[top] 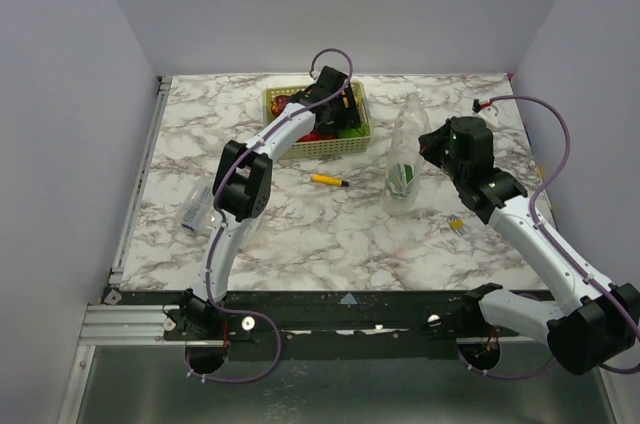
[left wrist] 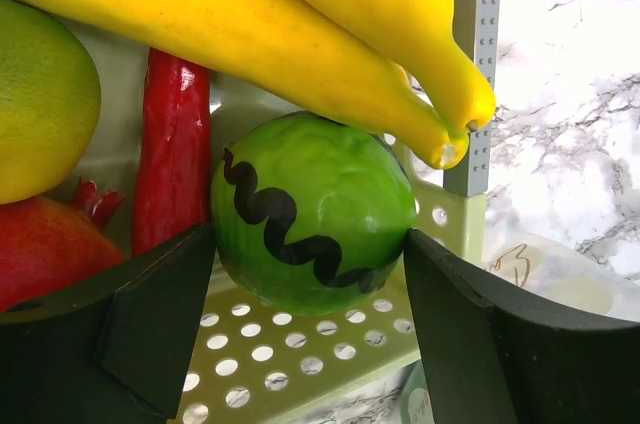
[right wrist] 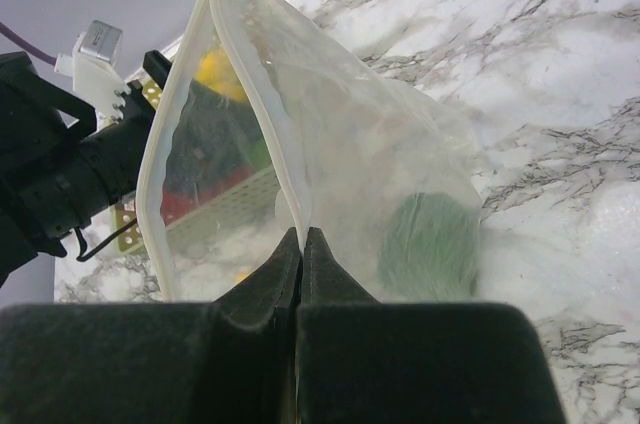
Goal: Place the food in the zip-top bag and seal the zipper
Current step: Pick up the fake fruit from the bin.
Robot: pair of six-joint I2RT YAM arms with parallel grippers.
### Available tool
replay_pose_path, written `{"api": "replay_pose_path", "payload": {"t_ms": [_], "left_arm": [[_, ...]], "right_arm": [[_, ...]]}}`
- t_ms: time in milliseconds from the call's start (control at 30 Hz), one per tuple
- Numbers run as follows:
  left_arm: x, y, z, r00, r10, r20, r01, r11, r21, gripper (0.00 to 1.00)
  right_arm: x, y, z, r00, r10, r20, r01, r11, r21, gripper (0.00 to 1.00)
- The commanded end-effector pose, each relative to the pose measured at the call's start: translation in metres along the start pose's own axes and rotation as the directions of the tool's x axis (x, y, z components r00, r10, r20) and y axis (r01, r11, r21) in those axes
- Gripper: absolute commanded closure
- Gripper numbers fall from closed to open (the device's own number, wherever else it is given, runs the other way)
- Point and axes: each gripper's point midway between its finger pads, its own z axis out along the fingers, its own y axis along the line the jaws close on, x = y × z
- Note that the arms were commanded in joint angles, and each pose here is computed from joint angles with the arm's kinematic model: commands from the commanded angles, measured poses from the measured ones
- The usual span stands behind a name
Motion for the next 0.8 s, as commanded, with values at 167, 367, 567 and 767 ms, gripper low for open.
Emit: {"api": "replay_pose_path", "payload": {"t_ms": [167, 367, 567, 767], "left_arm": [[0.018, 0.000, -0.009, 0.997, -0.035, -0.075, 0.036, 0.999, 0.015, 0.35], [0.014, -0.005, -0.025, 0.999, -0.008, -0.038, 0.011, 0.998, 0.059, 0.49], [-0.013, -0.027, -0.061, 0.997, 0.054, 0.053, -0.060, 0.990, 0.124, 0.53], [-0.039, -0.071, -0.118, 0.984, 0.116, 0.136, -0.152, 0.944, 0.292, 0.53]], "right_arm": [[-0.010, 0.002, -0.001, 1.000, 0.012, 0.026, -0.012, 1.000, 0.009, 0.99], [-0.007, 0.001, -0.002, 1.000, 0.018, 0.019, -0.018, 1.000, 0.004, 0.99], [-0.006, -0.001, -0.002, 1.000, 0.018, 0.021, -0.018, 1.000, 0.007, 0.99], [-0.004, -0.002, -0.001, 1.000, 0.018, 0.015, -0.018, 1.000, 0.012, 0.99]]}}
